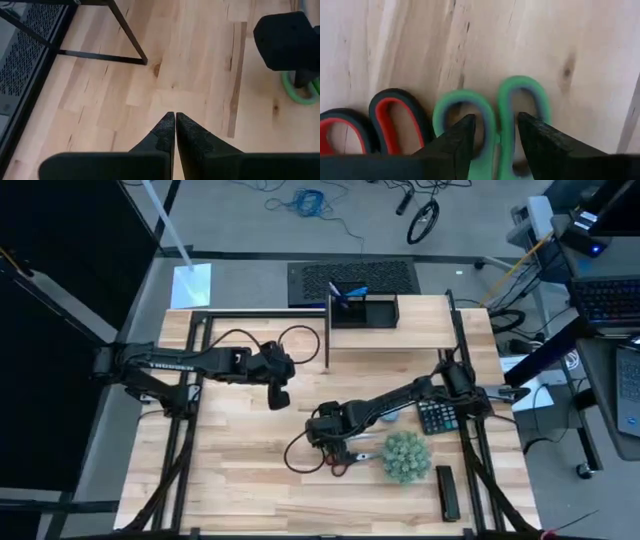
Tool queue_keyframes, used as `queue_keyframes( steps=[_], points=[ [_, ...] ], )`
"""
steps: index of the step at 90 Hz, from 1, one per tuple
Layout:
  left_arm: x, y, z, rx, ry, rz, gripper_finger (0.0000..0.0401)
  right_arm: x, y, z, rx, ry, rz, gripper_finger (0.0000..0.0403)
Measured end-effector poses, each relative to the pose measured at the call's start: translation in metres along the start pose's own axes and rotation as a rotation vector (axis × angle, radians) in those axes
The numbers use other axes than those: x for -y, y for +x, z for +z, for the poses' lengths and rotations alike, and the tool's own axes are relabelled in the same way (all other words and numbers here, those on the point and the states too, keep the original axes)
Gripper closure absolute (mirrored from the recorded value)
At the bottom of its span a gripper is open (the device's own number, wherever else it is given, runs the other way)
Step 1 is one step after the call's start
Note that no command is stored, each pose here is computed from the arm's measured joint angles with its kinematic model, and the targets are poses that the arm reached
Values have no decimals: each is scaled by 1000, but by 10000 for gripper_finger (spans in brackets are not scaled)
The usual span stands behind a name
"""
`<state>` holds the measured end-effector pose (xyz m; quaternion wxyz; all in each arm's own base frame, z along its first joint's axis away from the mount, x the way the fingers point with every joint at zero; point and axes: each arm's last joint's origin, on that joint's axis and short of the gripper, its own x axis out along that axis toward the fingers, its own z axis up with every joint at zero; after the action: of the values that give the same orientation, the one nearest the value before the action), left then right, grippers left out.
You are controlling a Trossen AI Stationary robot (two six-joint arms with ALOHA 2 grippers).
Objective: Pick and place office supplies into organizer
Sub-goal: Put the green scissors into the black desk organizer on the shelf
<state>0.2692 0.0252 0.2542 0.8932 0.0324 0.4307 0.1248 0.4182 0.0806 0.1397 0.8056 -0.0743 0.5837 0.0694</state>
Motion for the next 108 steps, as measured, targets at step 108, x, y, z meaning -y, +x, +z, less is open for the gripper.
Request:
queue_keyframes(
  steps=[108],
  points=[
    [2,0,0,4,4,-5,398,74,-217,-17,508,167,-355,359]
  ],
)
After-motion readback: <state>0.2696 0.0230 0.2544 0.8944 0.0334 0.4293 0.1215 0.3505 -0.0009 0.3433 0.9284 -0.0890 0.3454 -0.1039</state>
